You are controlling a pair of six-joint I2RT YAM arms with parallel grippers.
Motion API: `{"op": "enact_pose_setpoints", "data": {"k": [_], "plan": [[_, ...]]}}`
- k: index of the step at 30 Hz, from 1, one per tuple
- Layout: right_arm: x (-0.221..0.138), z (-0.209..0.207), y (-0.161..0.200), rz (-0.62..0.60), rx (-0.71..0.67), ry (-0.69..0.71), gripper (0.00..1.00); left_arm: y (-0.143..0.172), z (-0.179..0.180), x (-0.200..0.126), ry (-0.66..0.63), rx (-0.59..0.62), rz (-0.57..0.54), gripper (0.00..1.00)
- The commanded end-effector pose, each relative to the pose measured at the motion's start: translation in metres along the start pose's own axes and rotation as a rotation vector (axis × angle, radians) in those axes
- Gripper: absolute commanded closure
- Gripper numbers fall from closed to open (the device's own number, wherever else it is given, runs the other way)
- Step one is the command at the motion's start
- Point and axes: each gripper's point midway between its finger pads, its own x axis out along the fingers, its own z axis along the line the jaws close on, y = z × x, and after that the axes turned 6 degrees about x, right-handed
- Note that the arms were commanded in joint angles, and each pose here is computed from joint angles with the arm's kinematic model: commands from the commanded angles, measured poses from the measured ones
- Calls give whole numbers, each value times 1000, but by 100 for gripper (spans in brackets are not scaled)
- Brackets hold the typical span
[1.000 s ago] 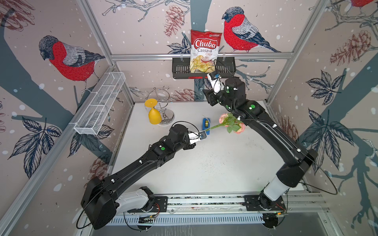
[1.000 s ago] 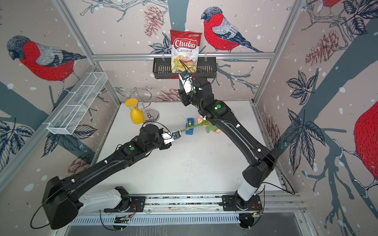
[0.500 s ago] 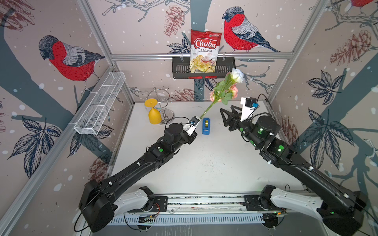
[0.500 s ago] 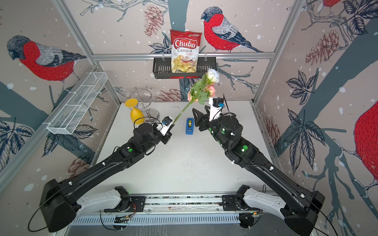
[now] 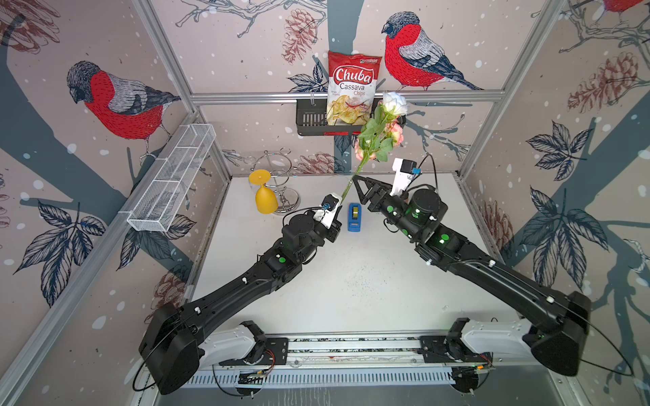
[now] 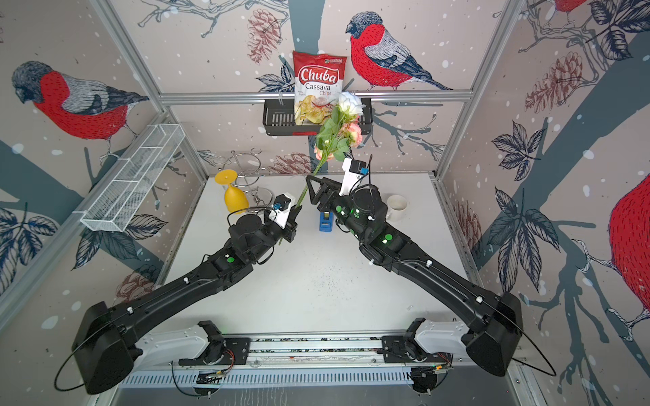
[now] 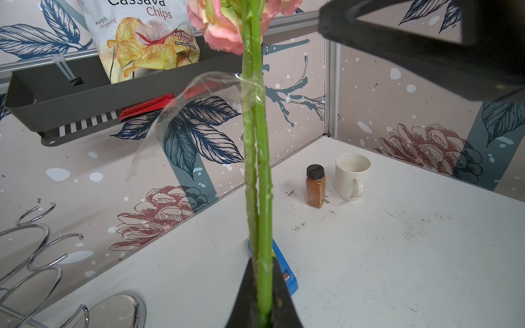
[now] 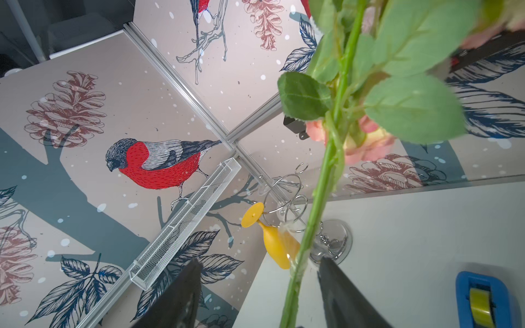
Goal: Wrap bouquets with tape
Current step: Wrap the tape around the bouquet.
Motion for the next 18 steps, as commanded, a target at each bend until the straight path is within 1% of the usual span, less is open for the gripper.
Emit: {"op": "enact_pose_setpoints", "data": {"k": [1, 6, 8, 10, 12, 14, 15, 18], "plan": [[12, 1, 4, 17, 40, -4, 42, -27, 7, -1, -43, 4, -103, 100], [22, -16, 9, 13, 36, 72, 49, -32, 11, -2, -76, 18, -120, 100], [24, -18, 10, 8, 38, 80, 52, -34, 10, -2, -82, 22, -124, 100], [28, -19, 12, 19, 25, 85, 52, -33, 9, 0, -75, 23, -111, 100], [30, -19, 14, 28, 11, 86, 49, -31, 8, 2, -73, 27, -104, 100], [32, -22, 16, 29, 1, 94, 50, -29, 5, 3, -66, 35, -101, 100], [32, -23, 15, 27, -5, 99, 53, -29, 5, 3, -65, 38, -100, 100], [33, -28, 12, 13, -21, 129, 71, -29, 4, 3, -62, 46, -99, 100]]}}
